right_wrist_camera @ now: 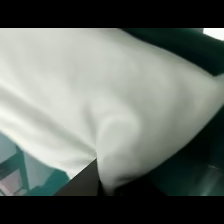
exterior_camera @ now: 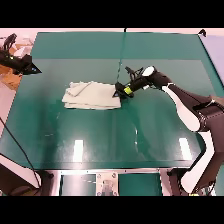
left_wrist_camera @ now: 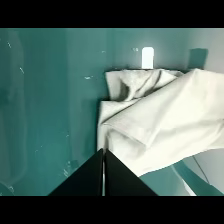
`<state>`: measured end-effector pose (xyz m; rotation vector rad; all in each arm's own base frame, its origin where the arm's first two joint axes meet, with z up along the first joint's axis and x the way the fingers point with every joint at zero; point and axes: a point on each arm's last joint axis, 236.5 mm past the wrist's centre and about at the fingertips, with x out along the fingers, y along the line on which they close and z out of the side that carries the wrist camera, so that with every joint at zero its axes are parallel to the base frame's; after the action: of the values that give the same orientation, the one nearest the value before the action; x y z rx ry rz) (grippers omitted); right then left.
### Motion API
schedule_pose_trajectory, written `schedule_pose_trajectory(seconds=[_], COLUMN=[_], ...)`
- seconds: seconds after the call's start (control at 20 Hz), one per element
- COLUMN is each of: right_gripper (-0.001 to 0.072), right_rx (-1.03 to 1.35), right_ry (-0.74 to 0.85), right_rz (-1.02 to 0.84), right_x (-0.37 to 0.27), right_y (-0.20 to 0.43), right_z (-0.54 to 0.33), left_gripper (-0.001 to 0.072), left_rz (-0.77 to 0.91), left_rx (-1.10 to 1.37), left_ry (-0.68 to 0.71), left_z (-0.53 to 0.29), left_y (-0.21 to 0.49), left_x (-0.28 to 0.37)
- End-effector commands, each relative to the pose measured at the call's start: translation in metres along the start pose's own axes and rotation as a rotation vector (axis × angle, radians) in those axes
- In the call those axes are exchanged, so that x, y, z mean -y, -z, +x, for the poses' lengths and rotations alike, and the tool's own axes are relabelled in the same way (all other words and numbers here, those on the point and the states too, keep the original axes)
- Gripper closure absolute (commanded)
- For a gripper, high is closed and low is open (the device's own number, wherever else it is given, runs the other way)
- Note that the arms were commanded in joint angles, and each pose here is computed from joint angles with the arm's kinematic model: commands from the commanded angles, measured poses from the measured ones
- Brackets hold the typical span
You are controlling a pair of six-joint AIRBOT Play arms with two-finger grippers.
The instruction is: Fold the shirts.
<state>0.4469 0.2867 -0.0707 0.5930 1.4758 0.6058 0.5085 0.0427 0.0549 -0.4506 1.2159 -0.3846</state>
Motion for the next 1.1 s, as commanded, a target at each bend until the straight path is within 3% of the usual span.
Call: schedule_pose_trajectory(seconds=[0.0, 0.15, 0.3, 0.55, 0.85, 1.05], right_gripper=[0.0694, 0.0694, 0.0694, 0.0694, 0.0694, 0.0694], right_rx=[0.066, 0.239, 0.45, 0.747, 0.922, 0.966], right_ry=[-0.083, -0.14, -0.156, -0.09, 0.035, 0.345], right_rz=[-0.083, -0.159, -0.091, 0.175, 0.379, 0.571], right_x=[-0.054, -0.103, -0.104, 0.015, 0.143, 0.215], right_y=[-0.019, -0.057, -0.079, -0.078, -0.02, 0.061], right_z=[-0.034, -0.15, -0.28, -0.443, -0.553, -0.602], left_gripper=[0.0685, 0.0685, 0.0685, 0.0685, 0.0685, 0.0685], left_rz=[-0.001, -0.001, -0.001, -0.049, -0.075, -0.076], left_rx=[-0.004, -0.016, -0.026, -0.02, -0.021, -0.021], left_ry=[-0.002, 0.002, 0.004, 0.002, 0.002, 0.002], left_z=[0.0, 0.0, 0.0, 0.001, 0.001, 0.001], left_y=[0.001, 0.004, 0.006, 0.004, 0.005, 0.005], left_x=[-0.001, 0.0, 0.001, 0.001, 0.001, 0.001])
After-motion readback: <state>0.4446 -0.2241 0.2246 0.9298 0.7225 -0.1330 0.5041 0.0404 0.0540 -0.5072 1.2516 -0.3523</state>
